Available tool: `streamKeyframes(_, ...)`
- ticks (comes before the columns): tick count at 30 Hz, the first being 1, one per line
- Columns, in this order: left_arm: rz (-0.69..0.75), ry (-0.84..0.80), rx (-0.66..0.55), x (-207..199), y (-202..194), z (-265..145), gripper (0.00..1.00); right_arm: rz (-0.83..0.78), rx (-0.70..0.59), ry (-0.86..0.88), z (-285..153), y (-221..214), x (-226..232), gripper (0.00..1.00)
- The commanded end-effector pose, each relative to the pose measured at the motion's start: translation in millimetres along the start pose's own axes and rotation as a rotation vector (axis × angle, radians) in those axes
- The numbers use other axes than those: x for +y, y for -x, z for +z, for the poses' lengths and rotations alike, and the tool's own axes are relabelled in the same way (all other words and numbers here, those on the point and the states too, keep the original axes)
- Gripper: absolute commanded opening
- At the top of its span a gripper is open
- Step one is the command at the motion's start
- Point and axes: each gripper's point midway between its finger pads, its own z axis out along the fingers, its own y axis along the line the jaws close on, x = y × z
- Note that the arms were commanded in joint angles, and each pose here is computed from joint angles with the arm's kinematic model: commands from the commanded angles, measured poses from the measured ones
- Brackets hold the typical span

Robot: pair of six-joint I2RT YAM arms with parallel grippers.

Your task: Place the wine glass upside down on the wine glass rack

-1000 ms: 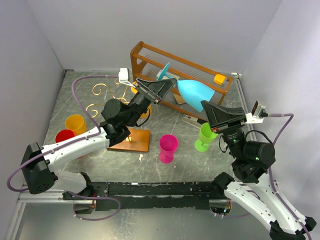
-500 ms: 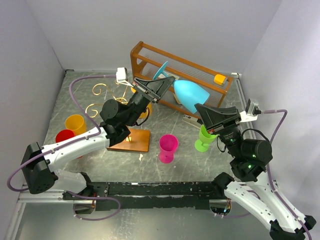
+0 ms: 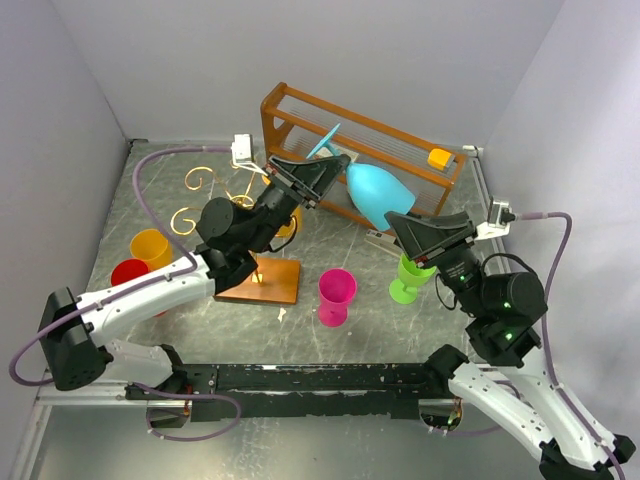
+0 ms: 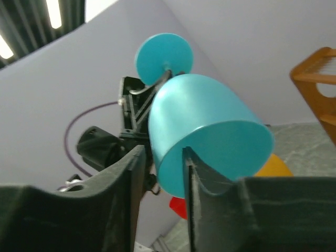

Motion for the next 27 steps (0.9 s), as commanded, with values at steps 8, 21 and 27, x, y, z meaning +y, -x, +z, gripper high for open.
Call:
streamKeyframes(8, 0.351, -0.025, 0.079, -20, 13, -25, 0.07, -0.026, 0.086, -0.250, -31, 9, -20, 0.59)
streamKeyframes(21, 0.766, -0.284, 0.330, -26, -26, -65, 0.07, -0.023, 0.220, -0.179, -8, 28, 35, 0.60)
streamKeyframes(27, 0.868, -0.349, 0.406, -22, -38, -75, 0.07, 0.106, 0.294, -0.128, 16, 7, 43, 0.60)
